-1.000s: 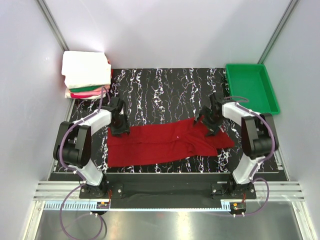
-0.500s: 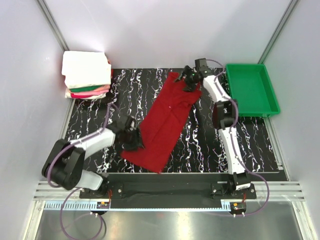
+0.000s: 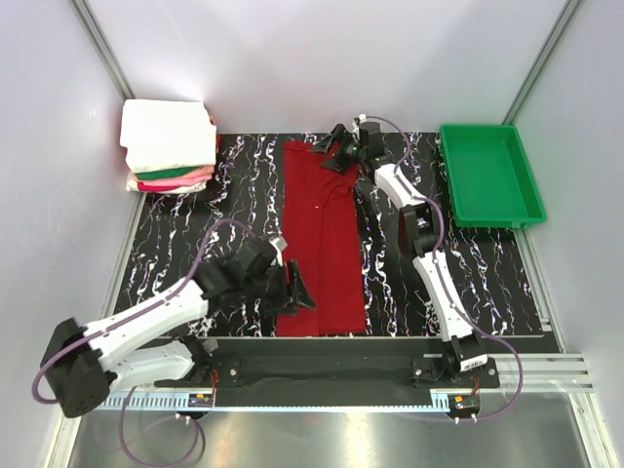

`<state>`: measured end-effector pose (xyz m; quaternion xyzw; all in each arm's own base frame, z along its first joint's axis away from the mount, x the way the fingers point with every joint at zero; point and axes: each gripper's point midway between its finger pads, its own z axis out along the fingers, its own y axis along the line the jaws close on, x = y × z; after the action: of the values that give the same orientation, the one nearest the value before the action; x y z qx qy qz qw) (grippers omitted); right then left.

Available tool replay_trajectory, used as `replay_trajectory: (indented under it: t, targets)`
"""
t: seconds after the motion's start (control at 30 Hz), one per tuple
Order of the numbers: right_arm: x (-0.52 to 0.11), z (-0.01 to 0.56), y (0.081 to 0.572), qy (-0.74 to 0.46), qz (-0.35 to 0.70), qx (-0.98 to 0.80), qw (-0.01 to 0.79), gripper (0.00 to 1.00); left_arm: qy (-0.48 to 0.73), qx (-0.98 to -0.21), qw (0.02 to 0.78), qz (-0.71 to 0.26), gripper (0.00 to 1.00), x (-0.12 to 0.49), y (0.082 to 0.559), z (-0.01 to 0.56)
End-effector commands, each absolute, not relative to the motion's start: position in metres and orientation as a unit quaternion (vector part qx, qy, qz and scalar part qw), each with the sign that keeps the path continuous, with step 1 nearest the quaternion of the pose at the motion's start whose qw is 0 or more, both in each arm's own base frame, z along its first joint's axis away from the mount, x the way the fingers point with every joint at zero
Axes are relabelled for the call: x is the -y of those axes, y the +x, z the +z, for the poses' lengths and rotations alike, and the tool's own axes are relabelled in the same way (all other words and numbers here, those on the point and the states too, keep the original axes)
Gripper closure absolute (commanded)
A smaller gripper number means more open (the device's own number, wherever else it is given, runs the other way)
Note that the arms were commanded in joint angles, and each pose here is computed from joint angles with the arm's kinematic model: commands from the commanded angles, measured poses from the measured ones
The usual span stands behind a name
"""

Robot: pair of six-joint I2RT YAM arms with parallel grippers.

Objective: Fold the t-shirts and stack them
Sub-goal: Fold the tshirt

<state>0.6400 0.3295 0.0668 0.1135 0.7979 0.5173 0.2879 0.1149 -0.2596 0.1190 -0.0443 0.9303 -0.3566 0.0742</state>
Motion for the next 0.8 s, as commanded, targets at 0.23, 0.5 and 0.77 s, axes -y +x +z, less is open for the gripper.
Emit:
replay_trajectory:
  t: [0.23,0.5,0.77]
  targets:
    - [-0.294,0.251,0.608,0.013,0.565,-0.737,0.370,0.05,-0.057,-0.927,0.210,-0.306,0.32,0.215,0.135,0.150]
    - [-0.213,0.229,0.461,0.086,0.395,-0.845,0.351,0.00,-0.063,-0.937,0.232,-0.252,0.30,0.203,0.151,0.136]
    - [-0.187,0.113,0.243,0.138,0.290,-0.926,0.200,0.09,-0.086,-0.946,0.207,-0.233,0.30,0.193,0.144,0.087]
